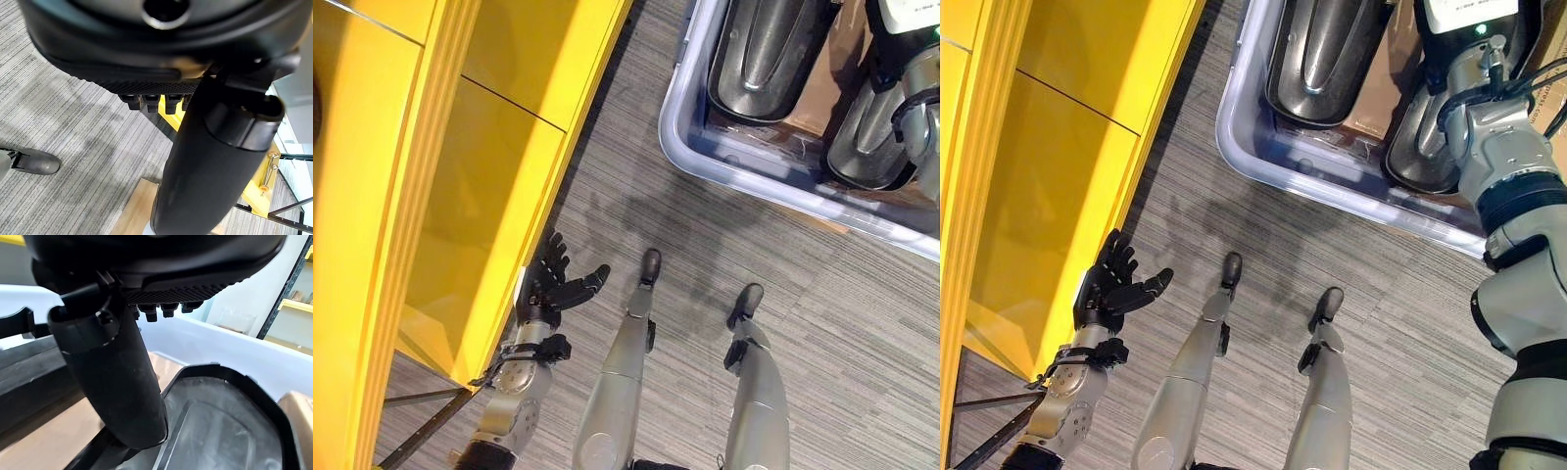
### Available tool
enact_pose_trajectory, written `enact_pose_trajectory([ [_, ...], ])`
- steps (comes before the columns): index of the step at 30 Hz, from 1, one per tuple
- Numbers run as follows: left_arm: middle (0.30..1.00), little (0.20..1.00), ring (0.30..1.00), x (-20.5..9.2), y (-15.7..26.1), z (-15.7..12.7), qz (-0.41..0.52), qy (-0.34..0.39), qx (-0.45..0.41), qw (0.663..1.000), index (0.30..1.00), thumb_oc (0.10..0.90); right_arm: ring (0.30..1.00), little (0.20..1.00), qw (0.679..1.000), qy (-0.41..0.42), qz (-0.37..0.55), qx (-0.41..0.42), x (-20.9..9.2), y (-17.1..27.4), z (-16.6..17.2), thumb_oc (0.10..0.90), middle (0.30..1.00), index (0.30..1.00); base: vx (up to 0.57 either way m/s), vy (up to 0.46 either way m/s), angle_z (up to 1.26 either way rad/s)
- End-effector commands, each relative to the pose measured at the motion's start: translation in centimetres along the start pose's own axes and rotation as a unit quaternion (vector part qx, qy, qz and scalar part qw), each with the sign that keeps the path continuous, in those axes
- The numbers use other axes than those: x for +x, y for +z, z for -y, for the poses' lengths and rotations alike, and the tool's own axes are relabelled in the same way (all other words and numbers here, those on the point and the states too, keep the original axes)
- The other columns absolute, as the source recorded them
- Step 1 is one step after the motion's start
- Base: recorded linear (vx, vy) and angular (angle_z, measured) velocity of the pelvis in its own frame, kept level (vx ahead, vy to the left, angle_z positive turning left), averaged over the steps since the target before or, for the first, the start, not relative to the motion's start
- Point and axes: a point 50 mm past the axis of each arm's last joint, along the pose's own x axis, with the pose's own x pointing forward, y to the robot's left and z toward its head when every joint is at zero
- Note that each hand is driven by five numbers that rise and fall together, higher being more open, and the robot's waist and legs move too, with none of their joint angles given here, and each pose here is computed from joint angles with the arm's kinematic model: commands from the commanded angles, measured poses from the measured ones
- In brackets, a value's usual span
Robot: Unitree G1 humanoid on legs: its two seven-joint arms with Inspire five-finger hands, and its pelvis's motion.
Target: Move parts from the plastic box to the shelf.
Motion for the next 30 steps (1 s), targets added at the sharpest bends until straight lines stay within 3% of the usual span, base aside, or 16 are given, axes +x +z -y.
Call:
enact_pose_trajectory([
  [1, 1.000, 1.000, 1.000, -0.4, 3.5, -0.7, 0.086, -0.016, 0.013, 0.996, 1.000, 0.900, 1.000, 1.000, 0.990, -0.114, -0.047, -0.068, 1.8, -4.5, 7.4, 0.900, 1.000, 1.000, 0.00, 0.000, 0.00],
  [20, 1.000, 1.000, 1.000, -0.7, 3.8, -2.0, 0.079, -0.010, 0.039, 0.996, 1.000, 0.900, 1.000, 1.000, 0.978, -0.172, -0.040, -0.108, 2.6, -5.5, 12.6, 0.900, 1.000, 1.000, 0.00, 0.000, 0.00],
  [26, 1.000, 1.000, 1.000, -0.5, 3.6, -1.8, 0.077, -0.008, 0.035, 0.996, 1.000, 0.900, 1.000, 1.000, 0.977, -0.203, -0.007, -0.057, 2.5, -3.8, 13.3, 0.900, 1.000, 1.000, 0.00, 0.000, 0.00],
  [30, 1.000, 1.000, 1.000, -0.3, 3.2, -1.6, 0.071, 0.001, 0.026, 0.997, 1.000, 0.900, 1.000, 1.000, 0.973, -0.223, 0.000, 0.063, 1.7, -2.3, 12.3, 0.900, 1.000, 1.000, 0.00, 0.000, 0.00],
])
